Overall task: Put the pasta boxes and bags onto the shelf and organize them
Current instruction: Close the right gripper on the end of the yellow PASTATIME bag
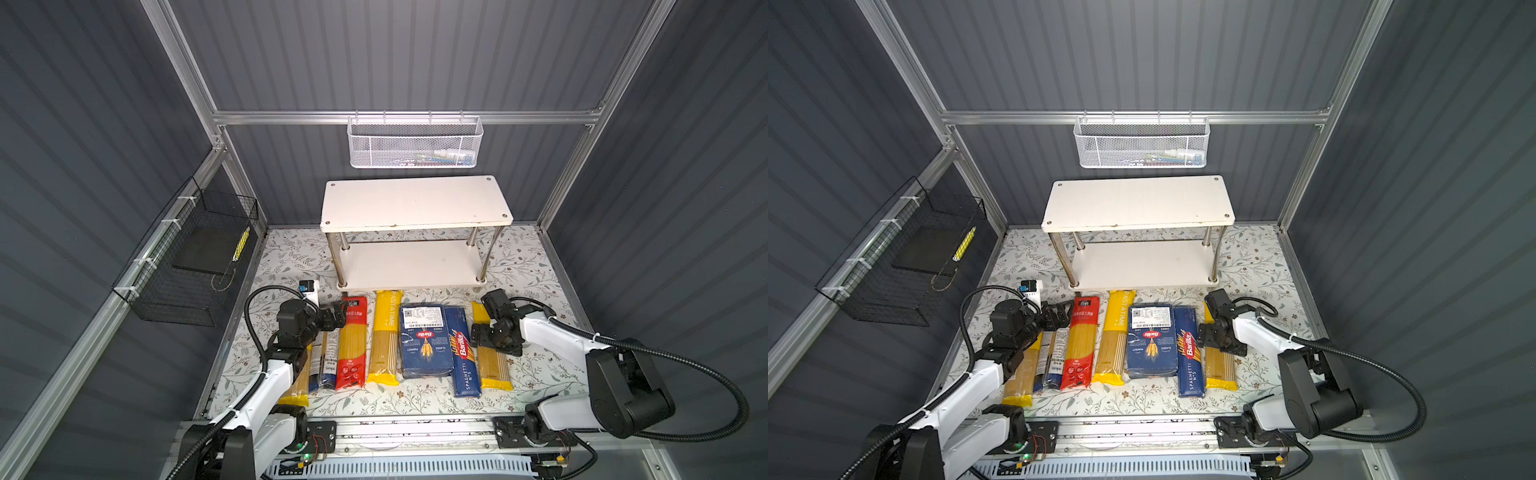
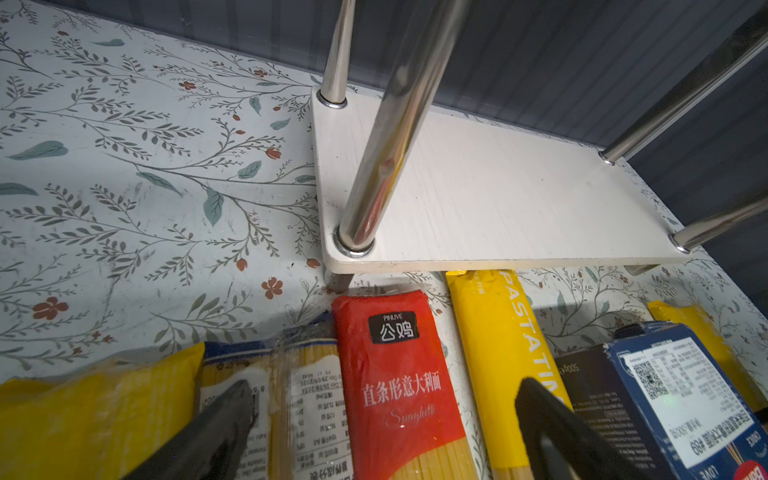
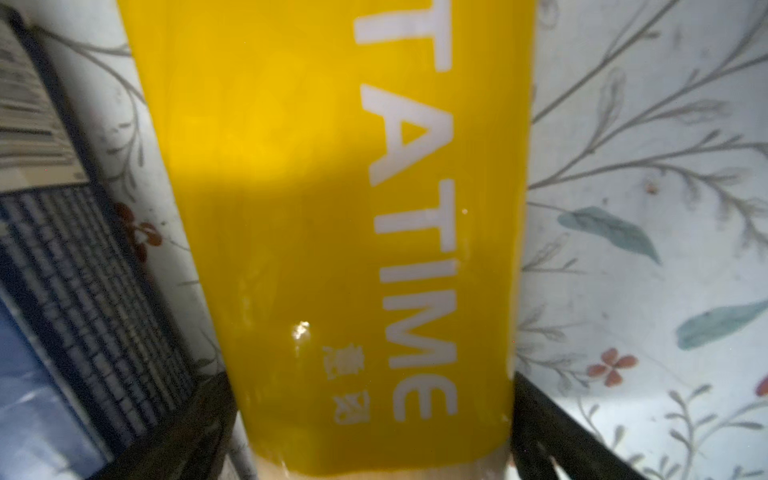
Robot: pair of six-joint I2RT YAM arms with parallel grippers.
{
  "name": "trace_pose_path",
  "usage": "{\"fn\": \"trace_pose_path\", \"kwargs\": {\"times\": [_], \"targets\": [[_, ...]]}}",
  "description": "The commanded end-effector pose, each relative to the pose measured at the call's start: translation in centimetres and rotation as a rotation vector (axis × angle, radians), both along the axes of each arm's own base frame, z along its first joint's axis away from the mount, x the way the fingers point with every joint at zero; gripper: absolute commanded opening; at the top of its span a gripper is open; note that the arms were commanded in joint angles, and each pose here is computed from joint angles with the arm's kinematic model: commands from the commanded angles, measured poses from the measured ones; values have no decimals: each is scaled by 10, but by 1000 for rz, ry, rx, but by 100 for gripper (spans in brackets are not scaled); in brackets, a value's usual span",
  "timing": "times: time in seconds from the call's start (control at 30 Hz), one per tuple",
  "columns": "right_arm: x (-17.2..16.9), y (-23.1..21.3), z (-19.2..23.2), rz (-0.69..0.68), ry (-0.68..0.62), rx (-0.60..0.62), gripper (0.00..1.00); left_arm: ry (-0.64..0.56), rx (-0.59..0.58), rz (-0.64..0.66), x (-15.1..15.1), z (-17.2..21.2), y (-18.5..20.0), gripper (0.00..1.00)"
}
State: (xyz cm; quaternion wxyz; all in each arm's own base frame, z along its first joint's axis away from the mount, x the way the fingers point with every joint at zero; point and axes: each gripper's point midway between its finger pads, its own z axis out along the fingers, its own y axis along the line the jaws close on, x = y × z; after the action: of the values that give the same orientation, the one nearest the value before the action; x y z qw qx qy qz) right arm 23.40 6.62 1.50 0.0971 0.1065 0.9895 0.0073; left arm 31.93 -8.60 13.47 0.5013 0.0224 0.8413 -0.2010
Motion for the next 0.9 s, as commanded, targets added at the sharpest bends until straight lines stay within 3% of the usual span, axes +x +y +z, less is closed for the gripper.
{"fn": "trace_pose_path", "kwargs": {"times": [0.0, 0.23, 0.87], "targets": [[0, -1, 5, -16, 5, -12, 99, -14, 22, 3, 2, 2, 3, 100], [-4, -12, 9, 4, 51, -89, 99, -9, 24, 8, 3, 1, 3, 100], [-1, -3, 2, 22, 83, -93, 98, -10, 27, 32, 3, 1, 7, 100]]}}
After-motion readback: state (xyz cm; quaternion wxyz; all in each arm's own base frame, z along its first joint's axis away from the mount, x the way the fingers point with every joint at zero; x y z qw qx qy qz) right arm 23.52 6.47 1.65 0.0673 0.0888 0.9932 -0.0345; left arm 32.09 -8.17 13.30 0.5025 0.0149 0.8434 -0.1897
